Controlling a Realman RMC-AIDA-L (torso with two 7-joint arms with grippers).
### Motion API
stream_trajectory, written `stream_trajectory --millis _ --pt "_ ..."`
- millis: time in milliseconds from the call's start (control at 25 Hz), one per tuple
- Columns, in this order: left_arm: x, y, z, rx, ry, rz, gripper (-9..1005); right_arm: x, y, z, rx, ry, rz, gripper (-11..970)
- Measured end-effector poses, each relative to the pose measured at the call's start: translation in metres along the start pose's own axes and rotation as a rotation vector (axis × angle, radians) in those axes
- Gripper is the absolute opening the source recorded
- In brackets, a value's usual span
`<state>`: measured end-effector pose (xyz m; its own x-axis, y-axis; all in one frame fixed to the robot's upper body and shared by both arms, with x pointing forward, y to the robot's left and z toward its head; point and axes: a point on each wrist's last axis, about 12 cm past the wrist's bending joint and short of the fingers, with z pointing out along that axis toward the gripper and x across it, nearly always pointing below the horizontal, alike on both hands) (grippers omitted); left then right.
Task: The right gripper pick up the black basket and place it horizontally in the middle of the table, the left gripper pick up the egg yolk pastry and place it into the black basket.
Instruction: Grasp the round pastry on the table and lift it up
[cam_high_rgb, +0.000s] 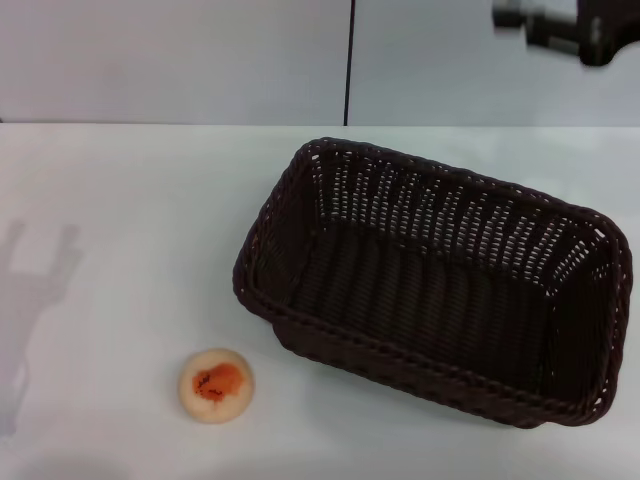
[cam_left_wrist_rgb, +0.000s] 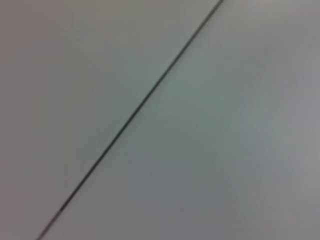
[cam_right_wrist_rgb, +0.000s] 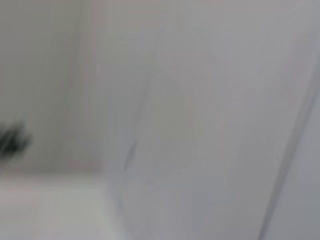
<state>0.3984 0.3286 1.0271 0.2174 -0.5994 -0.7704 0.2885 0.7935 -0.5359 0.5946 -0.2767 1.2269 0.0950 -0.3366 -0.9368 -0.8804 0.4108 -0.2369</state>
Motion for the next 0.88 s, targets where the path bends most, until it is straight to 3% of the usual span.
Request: stream_trajectory --millis 80,120,160,280,320,360,440,520,600,720,880 --pt "0.0 0.001 -0.002 0.02 0.031 0.015 827 0.009 0.004 -0.011 0.086 -0.142 0.063 333" --pt "-0.001 0.002 -0.005 0.054 0.079 0.042 827 0.024 0.009 -0.025 0.162 -0.281 0.156 333" --pt "-0.001 0.002 -0.005 0.054 0.079 0.042 827 0.024 0.009 -0.025 0.162 -0.281 0.156 333" --pt "-0.003 0.004 -0.009 0.136 0.181 0.096 827 0.06 0.022 -0.05 0.301 -0.48 0.321 333" --pt "-0.003 0.005 -0.01 0.169 0.222 0.114 827 0.084 0.032 -0.067 0.418 -0.574 0.392 333" --pt "-0.004 0.006 -0.011 0.199 0.262 0.131 827 0.084 0.032 -0.067 0.418 -0.574 0.392 333" --pt "-0.004 0.006 -0.011 0.199 0.262 0.131 827 0.109 0.045 -0.084 0.551 -0.646 0.452 333" --pt "-0.002 0.007 -0.015 0.296 0.405 0.172 826 0.134 0.065 -0.104 0.696 -0.686 0.503 333" --pt "-0.002 0.007 -0.015 0.296 0.405 0.172 826 0.141 0.071 -0.112 0.74 -0.694 0.516 333" --pt "0.008 0.004 -0.019 0.427 0.593 0.203 826 0.16 0.087 -0.131 0.884 -0.74 0.591 333" --pt "0.018 0.002 -0.022 0.47 0.656 0.234 826 0.169 0.095 -0.138 0.948 -0.739 0.607 333"
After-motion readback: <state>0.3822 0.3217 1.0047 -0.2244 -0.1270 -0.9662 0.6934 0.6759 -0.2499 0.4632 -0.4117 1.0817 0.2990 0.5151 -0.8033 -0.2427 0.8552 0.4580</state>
